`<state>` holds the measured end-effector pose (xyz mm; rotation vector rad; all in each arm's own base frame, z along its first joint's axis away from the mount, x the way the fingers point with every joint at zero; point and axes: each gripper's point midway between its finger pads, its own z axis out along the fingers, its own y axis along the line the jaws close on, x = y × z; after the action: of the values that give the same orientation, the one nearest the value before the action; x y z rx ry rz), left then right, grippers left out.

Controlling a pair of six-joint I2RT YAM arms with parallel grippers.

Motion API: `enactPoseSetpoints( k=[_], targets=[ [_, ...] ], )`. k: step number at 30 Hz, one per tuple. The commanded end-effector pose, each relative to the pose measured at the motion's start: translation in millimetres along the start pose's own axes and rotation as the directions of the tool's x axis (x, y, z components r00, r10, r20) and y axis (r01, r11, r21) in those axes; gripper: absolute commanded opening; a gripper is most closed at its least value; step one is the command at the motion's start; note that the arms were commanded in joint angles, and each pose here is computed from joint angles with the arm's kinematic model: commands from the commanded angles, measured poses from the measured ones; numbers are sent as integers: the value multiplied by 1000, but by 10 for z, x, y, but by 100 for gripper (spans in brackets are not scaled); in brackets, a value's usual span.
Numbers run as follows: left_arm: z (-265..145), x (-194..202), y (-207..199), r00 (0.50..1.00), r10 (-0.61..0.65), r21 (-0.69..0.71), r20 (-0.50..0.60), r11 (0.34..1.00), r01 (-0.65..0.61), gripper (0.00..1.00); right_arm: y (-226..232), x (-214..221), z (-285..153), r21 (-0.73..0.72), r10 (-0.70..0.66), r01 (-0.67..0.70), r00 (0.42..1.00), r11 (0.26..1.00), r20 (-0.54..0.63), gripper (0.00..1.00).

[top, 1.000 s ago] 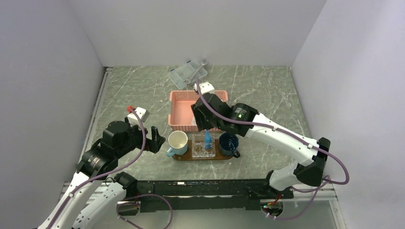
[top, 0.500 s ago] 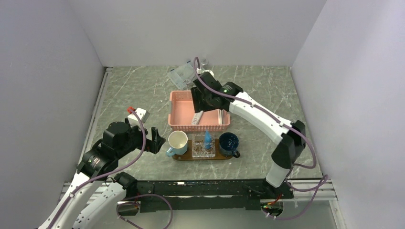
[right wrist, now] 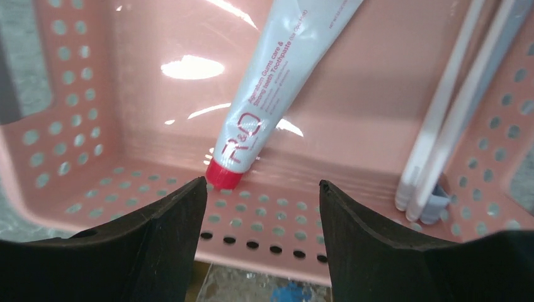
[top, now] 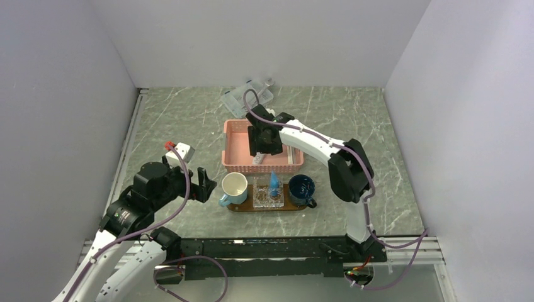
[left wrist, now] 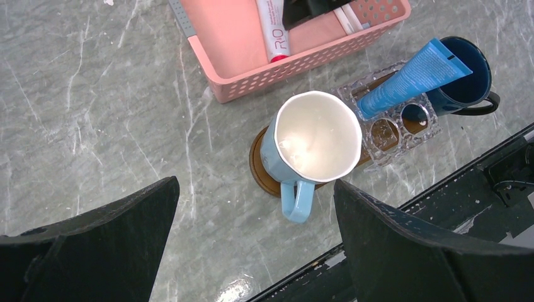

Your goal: Prepare toiletry sets of a toothbrush and toothpaste on the tray

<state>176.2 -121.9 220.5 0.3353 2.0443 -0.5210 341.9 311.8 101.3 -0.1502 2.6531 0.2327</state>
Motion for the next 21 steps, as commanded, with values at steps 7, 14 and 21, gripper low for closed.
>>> enactPoseSetpoints(
  k=[7,14,21],
  targets=[
    [42,-83,11,1000,6,-6,26,1000,-6,100,64,-99,443,-18,121,-121,992,992,-23,70],
    [45,-80,19,1000,5,-11,24,1000,-5,99,131,-60,674,-41,154,-157,986,987,-63,70],
    [57,-72,19,1000,7,-11,18,1000,-7,100,149,-127,738,-44,150,-152,987,987,-53,59]
  ],
)
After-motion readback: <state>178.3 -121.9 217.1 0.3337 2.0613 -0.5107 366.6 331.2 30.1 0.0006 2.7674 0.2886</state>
